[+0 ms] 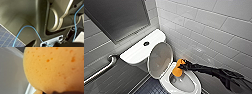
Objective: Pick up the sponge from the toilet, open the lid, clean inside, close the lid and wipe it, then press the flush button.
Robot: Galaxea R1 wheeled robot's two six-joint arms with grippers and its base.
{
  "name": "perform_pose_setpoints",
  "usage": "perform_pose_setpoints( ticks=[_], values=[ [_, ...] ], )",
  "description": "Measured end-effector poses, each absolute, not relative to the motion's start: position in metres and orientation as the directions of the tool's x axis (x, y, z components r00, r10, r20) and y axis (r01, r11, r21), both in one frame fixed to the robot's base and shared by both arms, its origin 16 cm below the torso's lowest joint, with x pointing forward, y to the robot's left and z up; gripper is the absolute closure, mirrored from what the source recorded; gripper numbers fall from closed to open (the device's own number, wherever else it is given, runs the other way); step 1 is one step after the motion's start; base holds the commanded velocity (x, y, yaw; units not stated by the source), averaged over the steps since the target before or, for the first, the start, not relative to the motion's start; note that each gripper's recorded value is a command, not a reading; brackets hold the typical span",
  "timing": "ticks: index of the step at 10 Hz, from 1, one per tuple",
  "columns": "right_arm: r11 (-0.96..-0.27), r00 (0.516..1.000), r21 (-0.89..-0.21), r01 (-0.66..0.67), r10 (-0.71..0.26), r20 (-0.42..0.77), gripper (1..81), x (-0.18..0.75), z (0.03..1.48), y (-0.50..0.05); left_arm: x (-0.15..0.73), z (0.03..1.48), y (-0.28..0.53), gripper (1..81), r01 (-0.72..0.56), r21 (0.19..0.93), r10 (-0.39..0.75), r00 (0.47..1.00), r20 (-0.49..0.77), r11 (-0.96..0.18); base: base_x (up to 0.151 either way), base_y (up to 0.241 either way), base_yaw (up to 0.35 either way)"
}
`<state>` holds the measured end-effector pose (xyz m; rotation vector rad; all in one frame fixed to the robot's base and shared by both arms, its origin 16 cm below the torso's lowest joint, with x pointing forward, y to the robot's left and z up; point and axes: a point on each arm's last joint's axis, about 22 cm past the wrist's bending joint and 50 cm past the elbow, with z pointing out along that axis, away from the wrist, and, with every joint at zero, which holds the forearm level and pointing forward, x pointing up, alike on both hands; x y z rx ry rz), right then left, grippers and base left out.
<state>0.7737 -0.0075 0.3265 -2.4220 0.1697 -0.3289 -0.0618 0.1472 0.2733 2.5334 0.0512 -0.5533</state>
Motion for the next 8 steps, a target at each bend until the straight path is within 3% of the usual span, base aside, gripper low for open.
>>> perform_pose_setpoints(
  ticks=[4,8],
  values=[
    [-0.76,0.96,-0.648,-0.05,-0.215,0.178,81.1,0.772,0.316,-0.001,-0.066,0.276,0.142,1.0,0.157,0.503,-0.074,0.91,-0.409,-0.85,0.0,0.0,0.0],
    [-0.718,0.906,-0.652,-0.242,-0.407,0.112,81.1,0.783,0.299,-0.019,-0.067,0.277,0.14,1.0,0.16,0.505,-0.073,0.909,-0.411,-0.849,0.0,0.0,0.0]
  ],
)
